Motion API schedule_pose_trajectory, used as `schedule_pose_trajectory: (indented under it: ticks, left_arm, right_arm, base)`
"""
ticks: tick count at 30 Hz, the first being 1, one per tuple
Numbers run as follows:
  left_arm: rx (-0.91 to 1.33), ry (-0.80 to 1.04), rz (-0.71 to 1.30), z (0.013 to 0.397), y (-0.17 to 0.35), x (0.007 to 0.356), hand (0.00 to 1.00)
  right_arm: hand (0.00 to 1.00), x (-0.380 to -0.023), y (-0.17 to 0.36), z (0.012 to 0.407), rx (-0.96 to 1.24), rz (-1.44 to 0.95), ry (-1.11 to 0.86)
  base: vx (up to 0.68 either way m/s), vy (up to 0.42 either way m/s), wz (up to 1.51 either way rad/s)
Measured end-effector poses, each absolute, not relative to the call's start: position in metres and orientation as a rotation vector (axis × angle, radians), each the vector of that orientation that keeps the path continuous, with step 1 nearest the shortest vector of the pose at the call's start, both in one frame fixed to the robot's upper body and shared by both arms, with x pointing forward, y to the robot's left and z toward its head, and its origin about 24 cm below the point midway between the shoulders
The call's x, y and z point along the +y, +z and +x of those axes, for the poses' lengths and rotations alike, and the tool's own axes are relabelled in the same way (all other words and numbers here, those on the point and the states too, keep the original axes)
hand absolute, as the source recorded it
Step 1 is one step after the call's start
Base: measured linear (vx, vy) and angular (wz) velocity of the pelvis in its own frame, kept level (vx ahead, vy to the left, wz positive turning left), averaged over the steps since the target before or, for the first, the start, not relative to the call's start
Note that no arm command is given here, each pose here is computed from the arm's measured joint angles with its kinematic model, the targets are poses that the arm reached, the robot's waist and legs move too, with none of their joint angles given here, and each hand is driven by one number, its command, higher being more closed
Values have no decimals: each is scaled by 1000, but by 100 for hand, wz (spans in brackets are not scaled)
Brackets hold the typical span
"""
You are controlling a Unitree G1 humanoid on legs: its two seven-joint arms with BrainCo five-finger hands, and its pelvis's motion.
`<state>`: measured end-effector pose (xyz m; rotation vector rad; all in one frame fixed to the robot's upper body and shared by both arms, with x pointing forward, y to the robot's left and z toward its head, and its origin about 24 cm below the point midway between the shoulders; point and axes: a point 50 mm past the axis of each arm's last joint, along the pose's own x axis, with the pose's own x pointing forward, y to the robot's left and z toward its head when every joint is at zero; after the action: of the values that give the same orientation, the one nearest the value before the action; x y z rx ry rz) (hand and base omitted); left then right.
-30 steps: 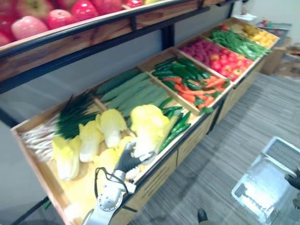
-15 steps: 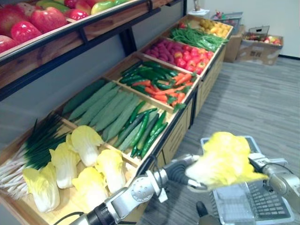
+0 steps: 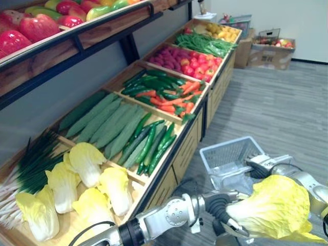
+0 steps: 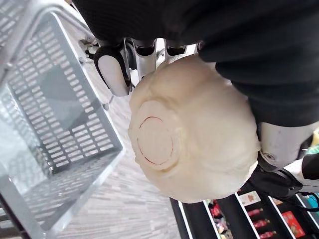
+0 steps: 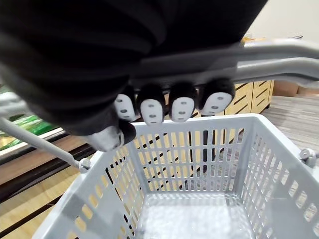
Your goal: Pick vegetable in the basket
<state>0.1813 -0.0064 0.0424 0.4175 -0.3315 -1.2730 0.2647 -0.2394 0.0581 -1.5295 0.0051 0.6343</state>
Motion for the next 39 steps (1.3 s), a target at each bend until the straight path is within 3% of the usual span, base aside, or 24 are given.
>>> schedule_pose_trajectory:
  ticks: [10, 25, 26, 33, 39]
  left_arm:
    - [-247, -1259, 577, 189, 12, -18, 100]
    - [-37, -1001, 798, 236, -28, -8, 100]
    - [-23, -973, 814, 240, -30, -4, 0]
    - [47, -816, 853, 260, -33, 10, 0]
    - [44, -791, 868, 266, -29, 9, 0]
  right_arm:
    - [100, -206, 77, 269, -114, -1329, 635]
    - [100, -193, 85, 270, -125, -1185, 687]
    - [100, -193, 85, 270, -123, -1180, 690]
    - [100, -191, 84, 259, -104, -1103, 749]
    - [100, -198, 81, 248, -75, -1032, 746]
  base:
    - [-60, -29, 0]
    - [-24, -12, 0]
    - [-52, -17, 0]
    - [-55, -25, 0]
    - [-67, -41, 5]
